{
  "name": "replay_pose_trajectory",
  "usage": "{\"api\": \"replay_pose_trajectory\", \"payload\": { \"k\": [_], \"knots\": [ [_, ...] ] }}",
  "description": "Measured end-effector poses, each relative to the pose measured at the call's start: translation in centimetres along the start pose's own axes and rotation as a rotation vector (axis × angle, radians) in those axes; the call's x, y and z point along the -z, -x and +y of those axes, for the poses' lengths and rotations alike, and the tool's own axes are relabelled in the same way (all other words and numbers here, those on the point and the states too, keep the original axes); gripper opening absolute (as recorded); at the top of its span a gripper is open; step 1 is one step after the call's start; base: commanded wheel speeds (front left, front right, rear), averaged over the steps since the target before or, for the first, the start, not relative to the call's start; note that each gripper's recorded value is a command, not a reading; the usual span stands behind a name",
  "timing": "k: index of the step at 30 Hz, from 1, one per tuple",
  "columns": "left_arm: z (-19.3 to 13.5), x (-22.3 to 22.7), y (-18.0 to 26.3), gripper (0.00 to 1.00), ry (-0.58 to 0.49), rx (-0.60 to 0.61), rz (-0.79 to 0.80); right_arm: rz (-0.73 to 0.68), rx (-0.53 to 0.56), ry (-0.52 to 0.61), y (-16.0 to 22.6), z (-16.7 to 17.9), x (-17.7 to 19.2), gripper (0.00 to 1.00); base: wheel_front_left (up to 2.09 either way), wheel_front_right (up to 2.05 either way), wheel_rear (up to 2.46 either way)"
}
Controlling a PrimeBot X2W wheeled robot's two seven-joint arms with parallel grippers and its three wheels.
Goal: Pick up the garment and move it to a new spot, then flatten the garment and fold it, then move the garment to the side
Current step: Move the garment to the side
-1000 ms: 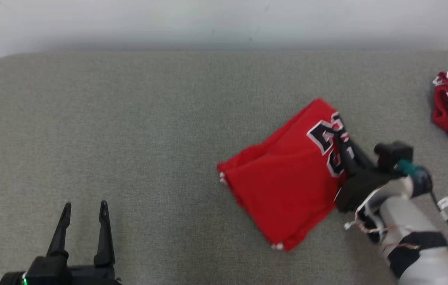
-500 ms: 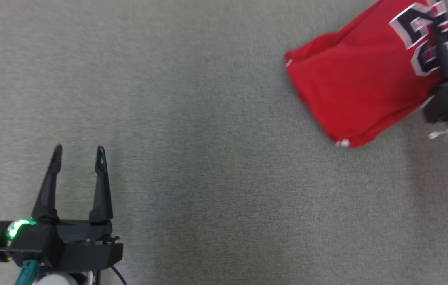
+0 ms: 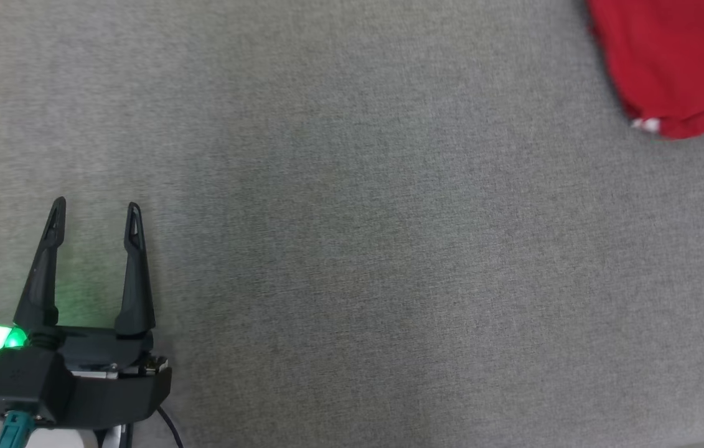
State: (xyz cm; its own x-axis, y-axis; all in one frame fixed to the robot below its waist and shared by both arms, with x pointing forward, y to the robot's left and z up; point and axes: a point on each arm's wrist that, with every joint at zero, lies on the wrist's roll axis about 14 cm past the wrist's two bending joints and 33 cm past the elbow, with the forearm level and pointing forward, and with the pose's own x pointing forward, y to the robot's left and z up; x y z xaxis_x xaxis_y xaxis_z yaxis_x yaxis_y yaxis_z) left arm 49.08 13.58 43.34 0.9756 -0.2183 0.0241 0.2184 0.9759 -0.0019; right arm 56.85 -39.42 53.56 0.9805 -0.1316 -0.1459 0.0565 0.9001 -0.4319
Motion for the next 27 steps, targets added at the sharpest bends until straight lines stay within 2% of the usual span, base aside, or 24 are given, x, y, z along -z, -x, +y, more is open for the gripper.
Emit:
{"api": "replay_pose_trajectory", "payload": {
  "k": [11, 19, 20, 21, 27],
  "knots": [
    [-0.9, 1.4, -1.2, 1.0, 0.012, 0.036, 0.002, 0.134, 0.13, 0.147, 0.7, -7.2, 2.4, 0.0, 0.0, 0.0, 0.0],
    [-0.7, 2.0, -1.3, 1.0, 0.01, 0.032, 0.008, 0.206, 0.168, 0.169, 0.0, -8.3, 4.4, 0.0, 0.0, 0.0, 0.0],
    [-0.6, 2.0, -1.3, 1.0, 0.01, 0.031, 0.01, 0.211, 0.168, 0.177, -0.1, -8.3, 4.6, 0.55, 0.0, 0.0, 0.0],
    [-0.6, 2.0, -1.3, 1.0, 0.009, 0.03, 0.011, 0.209, 0.164, 0.188, -0.2, -8.2, 4.7, 1.0, 0.0, 0.0, 0.0],
    [-0.2, 1.5, -1.1, 1.0, 0.006, 0.015, 0.01, 0.144, 0.172, 0.182, -0.3, -7.9, 3.1, 1.0, 0.0, 0.0, 0.0]
  ]
}}
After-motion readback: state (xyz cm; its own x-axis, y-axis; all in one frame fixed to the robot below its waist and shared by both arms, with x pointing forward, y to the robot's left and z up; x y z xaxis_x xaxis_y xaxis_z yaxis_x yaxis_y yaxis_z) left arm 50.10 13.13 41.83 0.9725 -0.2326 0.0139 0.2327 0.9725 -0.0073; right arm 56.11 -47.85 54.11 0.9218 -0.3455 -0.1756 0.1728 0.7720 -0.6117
